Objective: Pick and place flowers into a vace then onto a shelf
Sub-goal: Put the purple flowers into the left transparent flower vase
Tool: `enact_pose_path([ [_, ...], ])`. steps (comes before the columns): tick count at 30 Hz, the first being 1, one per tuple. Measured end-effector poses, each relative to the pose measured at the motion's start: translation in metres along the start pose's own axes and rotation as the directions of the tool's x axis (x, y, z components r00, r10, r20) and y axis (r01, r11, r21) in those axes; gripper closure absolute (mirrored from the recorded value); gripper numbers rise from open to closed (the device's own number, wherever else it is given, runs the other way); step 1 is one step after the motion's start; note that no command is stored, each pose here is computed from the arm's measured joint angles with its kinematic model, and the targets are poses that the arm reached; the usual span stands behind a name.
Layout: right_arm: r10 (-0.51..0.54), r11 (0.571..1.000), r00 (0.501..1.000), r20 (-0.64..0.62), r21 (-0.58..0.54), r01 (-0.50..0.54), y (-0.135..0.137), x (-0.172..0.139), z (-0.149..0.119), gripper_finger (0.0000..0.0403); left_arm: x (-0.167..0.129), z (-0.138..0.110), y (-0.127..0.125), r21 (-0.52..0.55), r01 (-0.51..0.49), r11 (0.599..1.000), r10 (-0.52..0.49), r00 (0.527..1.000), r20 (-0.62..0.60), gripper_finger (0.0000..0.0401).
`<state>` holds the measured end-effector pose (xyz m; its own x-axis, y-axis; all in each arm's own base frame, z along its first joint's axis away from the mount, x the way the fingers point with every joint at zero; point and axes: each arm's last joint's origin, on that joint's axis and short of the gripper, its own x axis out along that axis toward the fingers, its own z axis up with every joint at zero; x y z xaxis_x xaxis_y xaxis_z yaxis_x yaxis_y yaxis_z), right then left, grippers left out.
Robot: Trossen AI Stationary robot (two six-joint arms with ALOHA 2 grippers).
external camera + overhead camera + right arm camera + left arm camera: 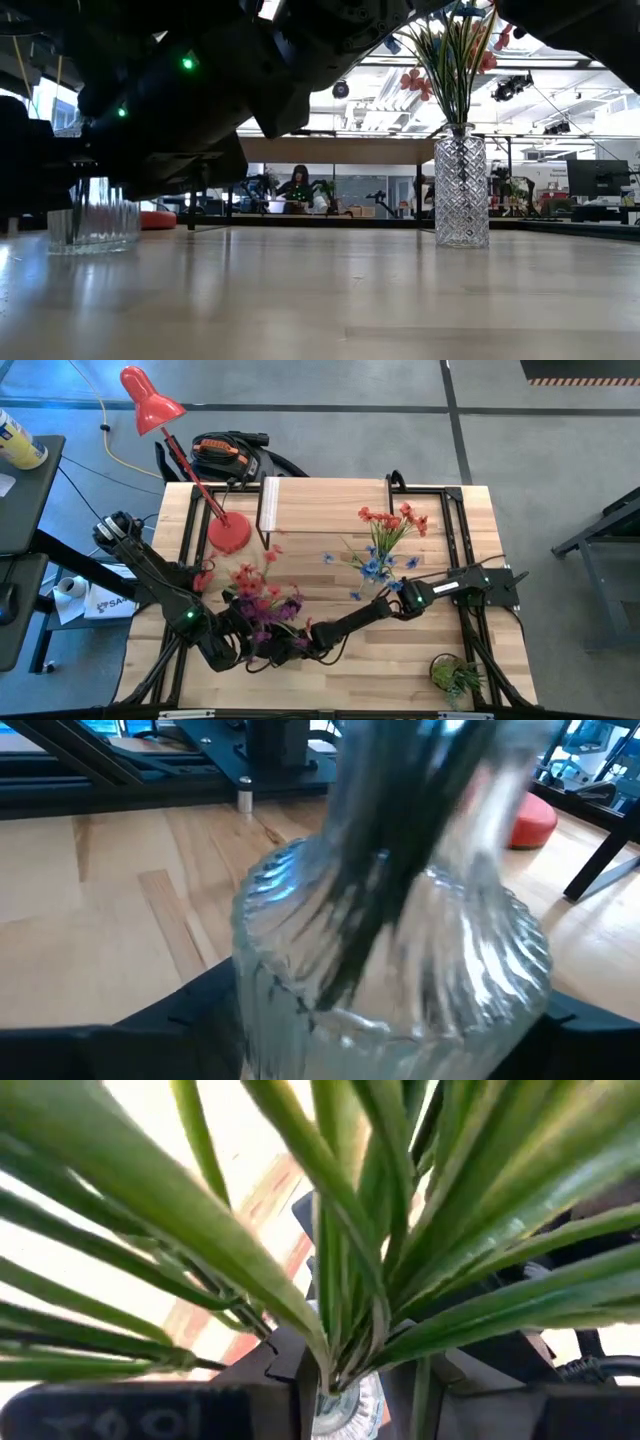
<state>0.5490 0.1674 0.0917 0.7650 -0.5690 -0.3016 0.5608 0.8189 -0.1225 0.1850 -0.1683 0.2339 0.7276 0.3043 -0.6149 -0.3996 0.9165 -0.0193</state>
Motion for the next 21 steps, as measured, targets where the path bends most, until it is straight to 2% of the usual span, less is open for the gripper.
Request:
enact_pose_path([
  [6,-0.018,1.000,1.000,0.002,-0.005,0.018,-0.0009,0.0003,-0.0001,0.0132,-0.0005,-0.0004,0.0005,0.009,0.000,1.000,0.000,1.000,-0.011,0.0268],
  [12,-0.019,1.000,1.000,-0.001,-0.011,0.019,-0.0018,0.0015,-0.0002,0.0123,-0.0010,-0.0041,0.0015,0.025,0.033,0.999,-0.030,0.993,-0.116,0.0263],
  [15,-0.021,1.000,1.000,0.000,-0.009,0.021,-0.0019,0.0015,-0.0002,0.0129,-0.0011,-0.0046,0.0025,0.039,0.025,0.999,-0.021,0.993,-0.119,0.0240],
  [21,-0.032,0.999,0.999,0.001,-0.006,0.032,-0.0032,0.0027,-0.0001,0.0128,-0.0019,-0.0077,0.0061,0.034,-0.001,0.999,0.006,0.989,-0.148,0.0166],
])
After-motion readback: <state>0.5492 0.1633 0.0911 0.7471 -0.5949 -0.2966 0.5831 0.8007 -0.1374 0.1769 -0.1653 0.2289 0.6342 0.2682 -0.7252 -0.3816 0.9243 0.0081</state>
